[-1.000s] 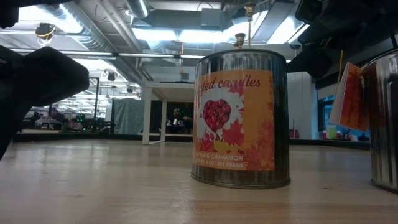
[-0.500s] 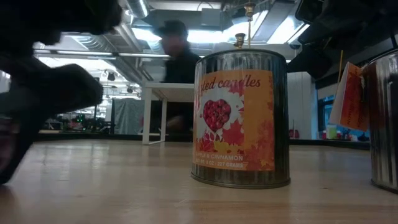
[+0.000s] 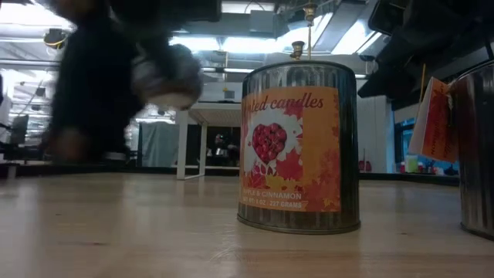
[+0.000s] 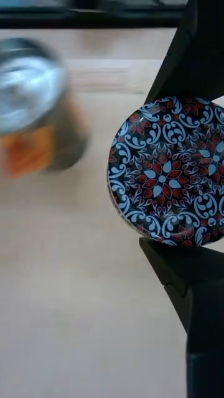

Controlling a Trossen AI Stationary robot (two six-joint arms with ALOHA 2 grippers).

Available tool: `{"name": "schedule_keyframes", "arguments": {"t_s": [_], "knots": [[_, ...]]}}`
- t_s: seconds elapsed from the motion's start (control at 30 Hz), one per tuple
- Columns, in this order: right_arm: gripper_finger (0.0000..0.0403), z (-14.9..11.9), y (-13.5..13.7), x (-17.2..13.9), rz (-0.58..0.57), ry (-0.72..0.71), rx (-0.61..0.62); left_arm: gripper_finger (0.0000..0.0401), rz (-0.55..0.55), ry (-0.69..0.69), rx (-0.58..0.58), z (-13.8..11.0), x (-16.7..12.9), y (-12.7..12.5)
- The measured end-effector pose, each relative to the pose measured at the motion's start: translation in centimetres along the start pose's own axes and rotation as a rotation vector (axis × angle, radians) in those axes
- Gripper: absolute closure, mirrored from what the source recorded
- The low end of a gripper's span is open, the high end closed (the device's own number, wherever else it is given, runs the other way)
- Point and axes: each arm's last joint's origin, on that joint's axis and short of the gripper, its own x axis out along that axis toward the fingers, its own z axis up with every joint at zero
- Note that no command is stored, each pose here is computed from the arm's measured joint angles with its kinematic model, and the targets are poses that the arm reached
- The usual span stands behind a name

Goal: Pick & Place candle stick holders
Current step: Put the red patterned scented candle on the shelf

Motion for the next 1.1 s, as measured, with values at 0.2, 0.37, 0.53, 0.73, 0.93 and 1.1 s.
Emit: {"name": "schedule_keyframes", "arguments": {"t_s": [0.2, 0.37, 0.53, 0.73, 0.93, 1.1], "knots": [[0.0087, 0.0, 0.0, 0.0, 0.0, 0.001, -0.015, 0.0105, 0.017, -0.186, -0.152, 3.7, -5.3, 6.2], [0.0087, 0.0, -0.1, 0.0, -0.021, -0.01, -0.056, 0.0105, 0.091, -0.25, -0.191, 6.3, -9.4, 11.4], [0.0087, 0.1, -0.3, 0.0, -0.084, -0.039, -0.078, 0.0105, 0.183, -0.246, -0.252, 8.7, -12.0, 16.9], [0.0087, 0.3, -0.5, 0.0, -0.155, -0.07, -0.127, 0.0105, 0.235, -0.212, -0.259, 11.8, -12.4, 22.7], [0.0087, 0.5, -1.0, 0.0, -0.184, -0.078, -0.138, 0.0105, 0.282, -0.196, -0.234, 14.8, -11.4, 27.5], [0.0087, 0.5, -1.3, 0.0, -0.199, -0.068, -0.133, 0.0105, 0.299, -0.197, -0.216, 16.6, -9.7, 30.1]]}}
